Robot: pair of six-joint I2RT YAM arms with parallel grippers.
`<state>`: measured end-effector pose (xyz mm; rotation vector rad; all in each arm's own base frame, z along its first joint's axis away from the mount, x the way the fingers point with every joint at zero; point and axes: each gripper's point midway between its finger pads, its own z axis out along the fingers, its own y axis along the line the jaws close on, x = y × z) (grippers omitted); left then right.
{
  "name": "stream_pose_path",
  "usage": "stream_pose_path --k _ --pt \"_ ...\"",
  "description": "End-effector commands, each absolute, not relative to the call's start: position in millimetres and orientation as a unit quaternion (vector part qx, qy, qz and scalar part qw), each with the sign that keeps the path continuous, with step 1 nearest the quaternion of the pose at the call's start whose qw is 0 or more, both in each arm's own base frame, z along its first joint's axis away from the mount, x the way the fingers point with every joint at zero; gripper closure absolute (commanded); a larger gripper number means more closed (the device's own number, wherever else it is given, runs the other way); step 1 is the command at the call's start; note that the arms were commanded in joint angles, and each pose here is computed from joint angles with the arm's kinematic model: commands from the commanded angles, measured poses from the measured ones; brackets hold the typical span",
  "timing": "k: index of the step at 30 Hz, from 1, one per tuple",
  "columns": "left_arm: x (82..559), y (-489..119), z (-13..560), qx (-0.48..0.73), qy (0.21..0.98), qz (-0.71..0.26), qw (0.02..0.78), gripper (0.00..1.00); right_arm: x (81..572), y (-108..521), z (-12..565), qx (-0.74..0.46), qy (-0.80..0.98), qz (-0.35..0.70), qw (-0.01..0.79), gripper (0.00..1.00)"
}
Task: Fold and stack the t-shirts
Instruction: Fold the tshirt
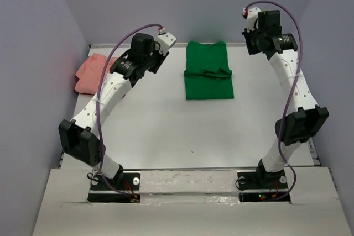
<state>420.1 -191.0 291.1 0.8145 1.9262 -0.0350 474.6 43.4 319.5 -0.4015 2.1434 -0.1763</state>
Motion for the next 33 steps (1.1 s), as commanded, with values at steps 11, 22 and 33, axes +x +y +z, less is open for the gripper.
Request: stream_pose_path --k 11,22,33 --pt "356 -126 198 0.336 0.825 -0.029 0.454 0.86 409 99 124 -0.239 0.937 0.115 0.228 1.0" --pt "339 -98 215 0.302 0.813 -0.056 0.494 0.39 457 92 75 -0.234 0.949 0.078 0.196 1.0" --pt "338 -85 226 0.273 0.81 -0.053 0.516 0.01 484 98 51 -0.228 0.954 0.071 0.181 1.0"
